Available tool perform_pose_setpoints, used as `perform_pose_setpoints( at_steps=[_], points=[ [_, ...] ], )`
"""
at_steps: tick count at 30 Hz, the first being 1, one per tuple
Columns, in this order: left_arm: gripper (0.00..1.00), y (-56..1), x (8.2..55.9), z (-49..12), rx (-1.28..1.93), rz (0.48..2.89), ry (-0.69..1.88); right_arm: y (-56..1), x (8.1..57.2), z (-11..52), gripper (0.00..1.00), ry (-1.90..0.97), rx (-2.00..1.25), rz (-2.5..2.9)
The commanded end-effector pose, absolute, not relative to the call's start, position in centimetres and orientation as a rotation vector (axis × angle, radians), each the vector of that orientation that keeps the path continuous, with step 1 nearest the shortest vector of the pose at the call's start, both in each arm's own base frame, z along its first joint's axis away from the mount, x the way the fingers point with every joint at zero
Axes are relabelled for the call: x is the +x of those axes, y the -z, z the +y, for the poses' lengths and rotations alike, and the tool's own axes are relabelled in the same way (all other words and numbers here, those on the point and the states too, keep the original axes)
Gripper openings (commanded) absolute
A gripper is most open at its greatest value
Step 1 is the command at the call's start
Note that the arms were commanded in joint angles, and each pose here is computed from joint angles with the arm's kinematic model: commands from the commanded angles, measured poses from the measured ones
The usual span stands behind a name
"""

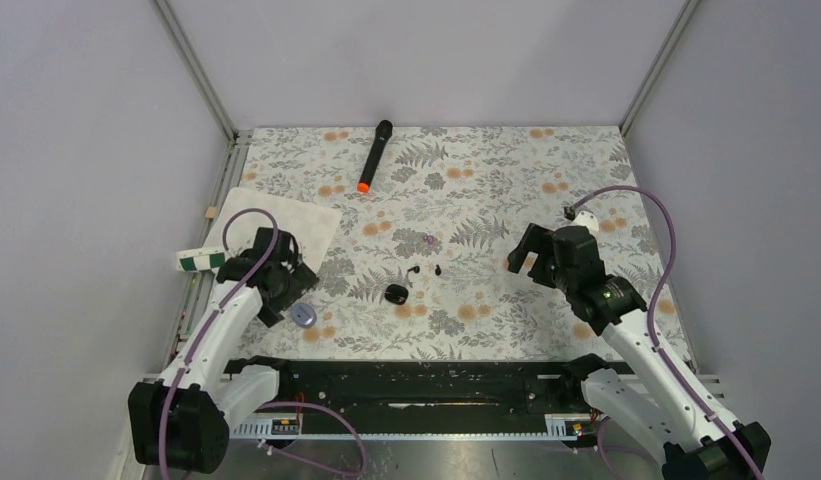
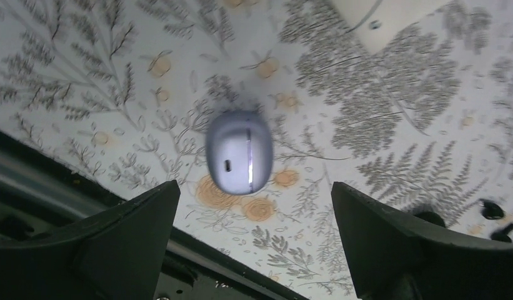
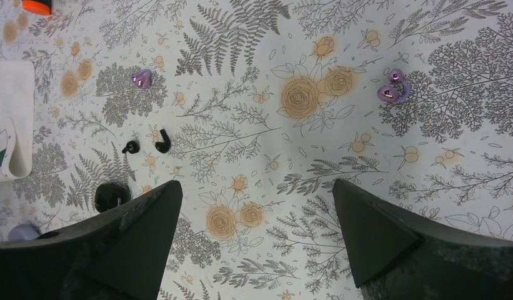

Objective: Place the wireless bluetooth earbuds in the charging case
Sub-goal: Pick up the charging case from the center of the board.

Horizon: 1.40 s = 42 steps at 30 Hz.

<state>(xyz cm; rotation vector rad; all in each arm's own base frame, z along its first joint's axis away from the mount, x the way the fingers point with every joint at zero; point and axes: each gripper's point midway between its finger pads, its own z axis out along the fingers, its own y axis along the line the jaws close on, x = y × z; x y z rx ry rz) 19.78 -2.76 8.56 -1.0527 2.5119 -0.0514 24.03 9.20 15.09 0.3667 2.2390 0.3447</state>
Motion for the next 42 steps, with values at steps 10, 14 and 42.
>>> perform_pose_setpoints(
  at_steps=[10, 14, 42],
  points=[
    [0.84, -4.4, 20.4, -3.9, -1.130, 2.572, 0.076, -15.5, 23.9, 10.2, 1.00, -0.437, 0.370, 2.214],
    [0.77, -3.7, 20.3, -3.4, -1.144, 2.574, 0.028, -15.3, 23.7, 10.0, 1.00, -0.430, 0.376, 2.214],
    [0.44, -21.8, 27.3, -23.1, -0.099, 2.313, 0.965, -21.7, 24.4, 18.6, 0.80, -1.053, 0.292, 2.080]
  ],
)
